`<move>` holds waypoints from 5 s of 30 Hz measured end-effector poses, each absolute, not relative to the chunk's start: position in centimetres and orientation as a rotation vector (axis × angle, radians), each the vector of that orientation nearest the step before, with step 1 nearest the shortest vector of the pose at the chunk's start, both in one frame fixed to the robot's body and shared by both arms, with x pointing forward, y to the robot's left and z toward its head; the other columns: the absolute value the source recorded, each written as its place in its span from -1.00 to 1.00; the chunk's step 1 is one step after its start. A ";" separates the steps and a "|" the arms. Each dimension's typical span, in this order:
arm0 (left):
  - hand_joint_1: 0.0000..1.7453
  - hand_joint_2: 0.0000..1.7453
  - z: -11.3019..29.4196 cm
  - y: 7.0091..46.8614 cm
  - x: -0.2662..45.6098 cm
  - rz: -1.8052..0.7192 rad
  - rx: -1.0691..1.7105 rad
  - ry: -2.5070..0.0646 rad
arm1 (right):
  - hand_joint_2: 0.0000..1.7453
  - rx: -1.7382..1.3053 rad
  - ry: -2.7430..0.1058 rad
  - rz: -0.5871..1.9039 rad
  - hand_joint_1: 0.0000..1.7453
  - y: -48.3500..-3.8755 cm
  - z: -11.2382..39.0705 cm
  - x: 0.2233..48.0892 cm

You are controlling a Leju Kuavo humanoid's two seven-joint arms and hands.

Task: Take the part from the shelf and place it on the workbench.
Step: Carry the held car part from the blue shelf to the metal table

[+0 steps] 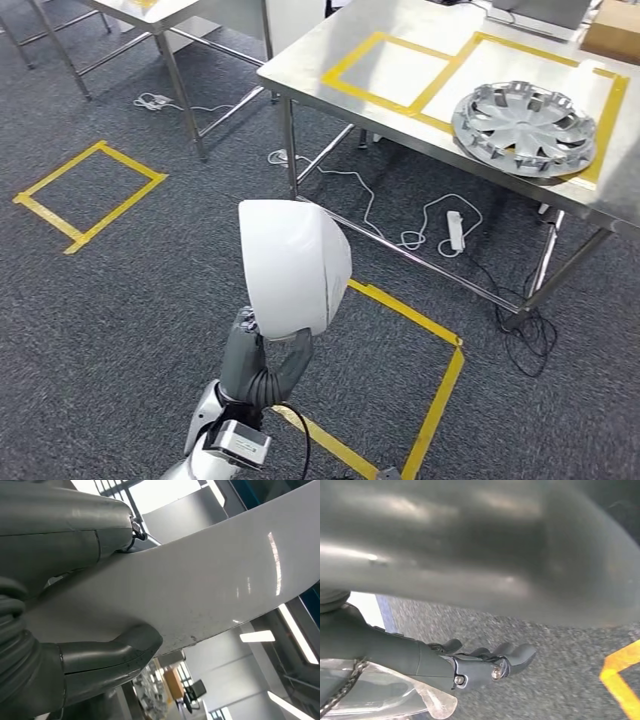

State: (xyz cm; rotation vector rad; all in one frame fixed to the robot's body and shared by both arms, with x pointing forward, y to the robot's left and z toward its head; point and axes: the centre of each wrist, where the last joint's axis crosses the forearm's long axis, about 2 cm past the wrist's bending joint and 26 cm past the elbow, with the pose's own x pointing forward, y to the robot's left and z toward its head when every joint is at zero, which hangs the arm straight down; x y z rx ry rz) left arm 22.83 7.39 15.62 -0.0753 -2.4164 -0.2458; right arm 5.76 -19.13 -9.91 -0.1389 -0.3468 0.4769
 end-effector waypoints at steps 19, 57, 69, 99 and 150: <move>1.00 1.00 15.4 7.5 22.8 -0.229 -0.118 -2.392 | -1.00 -0.138 -0.342 0.475 -1.00 -19.3 -10.0 5.5; 1.00 1.00 15.4 7.6 22.7 -0.217 -0.128 -2.392 | -1.00 -0.120 -0.337 0.480 -1.00 -19.1 -10.0 5.1; 1.00 1.00 15.4 7.5 22.7 -0.219 -0.132 -2.392 | -1.00 -0.128 -0.349 0.484 -1.00 -19.3 -10.0 5.7; 1.00 1.00 15.4 7.5 22.7 -0.217 -0.143 -2.394 | -1.00 -0.122 -0.359 0.491 -1.00 -19.2 -10.0 5.6; 1.00 1.00 15.5 7.6 22.7 -0.232 -0.130 -2.403 | -1.00 -0.106 -0.362 0.483 -1.00 -19.0 -9.9 5.7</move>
